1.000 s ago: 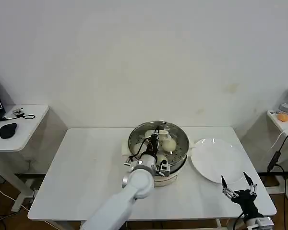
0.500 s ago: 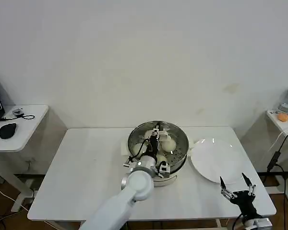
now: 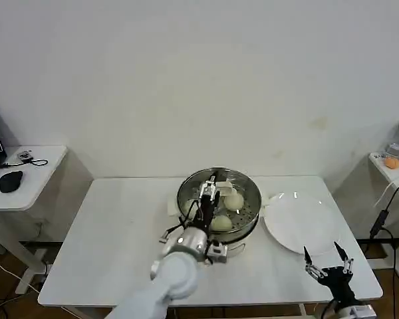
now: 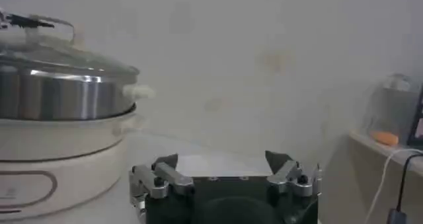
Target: Take steamed baozi put them in steamer then cover it.
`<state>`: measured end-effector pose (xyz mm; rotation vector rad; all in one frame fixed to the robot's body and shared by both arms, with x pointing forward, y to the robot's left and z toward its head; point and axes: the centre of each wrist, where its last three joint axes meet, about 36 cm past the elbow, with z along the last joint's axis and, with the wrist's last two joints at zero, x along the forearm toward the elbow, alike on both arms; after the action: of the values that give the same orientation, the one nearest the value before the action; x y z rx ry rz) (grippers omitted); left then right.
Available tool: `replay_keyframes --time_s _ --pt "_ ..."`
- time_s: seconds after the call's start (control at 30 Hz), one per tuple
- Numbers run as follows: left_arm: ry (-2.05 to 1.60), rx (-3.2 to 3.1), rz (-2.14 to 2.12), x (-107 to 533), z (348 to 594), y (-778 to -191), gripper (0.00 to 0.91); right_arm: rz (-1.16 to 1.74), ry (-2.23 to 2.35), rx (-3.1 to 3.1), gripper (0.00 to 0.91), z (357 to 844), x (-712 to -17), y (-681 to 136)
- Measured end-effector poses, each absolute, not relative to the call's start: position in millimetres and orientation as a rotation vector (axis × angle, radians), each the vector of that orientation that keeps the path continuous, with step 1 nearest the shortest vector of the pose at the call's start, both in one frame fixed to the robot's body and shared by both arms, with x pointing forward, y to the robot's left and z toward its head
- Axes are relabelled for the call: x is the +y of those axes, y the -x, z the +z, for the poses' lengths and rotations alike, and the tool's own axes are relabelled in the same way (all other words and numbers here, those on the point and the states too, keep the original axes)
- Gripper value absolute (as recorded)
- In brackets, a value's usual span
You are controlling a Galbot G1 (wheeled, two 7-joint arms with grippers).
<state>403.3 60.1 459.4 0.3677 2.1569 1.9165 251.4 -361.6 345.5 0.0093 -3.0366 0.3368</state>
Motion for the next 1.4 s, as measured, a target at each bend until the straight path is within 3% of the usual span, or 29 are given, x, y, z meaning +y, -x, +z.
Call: replay_keyframes --time_s 0.27,0.83,1.13,1.4 --pt "-0.382 2.337 1.714 105 463 -355 0.907 0.34 -0.025 -3.035 0.907 345 -364 -247" --pt "-0.116 3.068 0.593 238 394 -290 0.907 0.283 -0.109 -3.02 0.907 347 -349 -239" --pt "0.07 3.138 0.325 268 369 -268 0.907 0.232 -0.141 -2.995 0.907 347 -336 -230" --pt "0.146 3.171 0.226 276 361 -255 0.907 0.195 -0.154 -2.974 0.907 346 -327 -223"
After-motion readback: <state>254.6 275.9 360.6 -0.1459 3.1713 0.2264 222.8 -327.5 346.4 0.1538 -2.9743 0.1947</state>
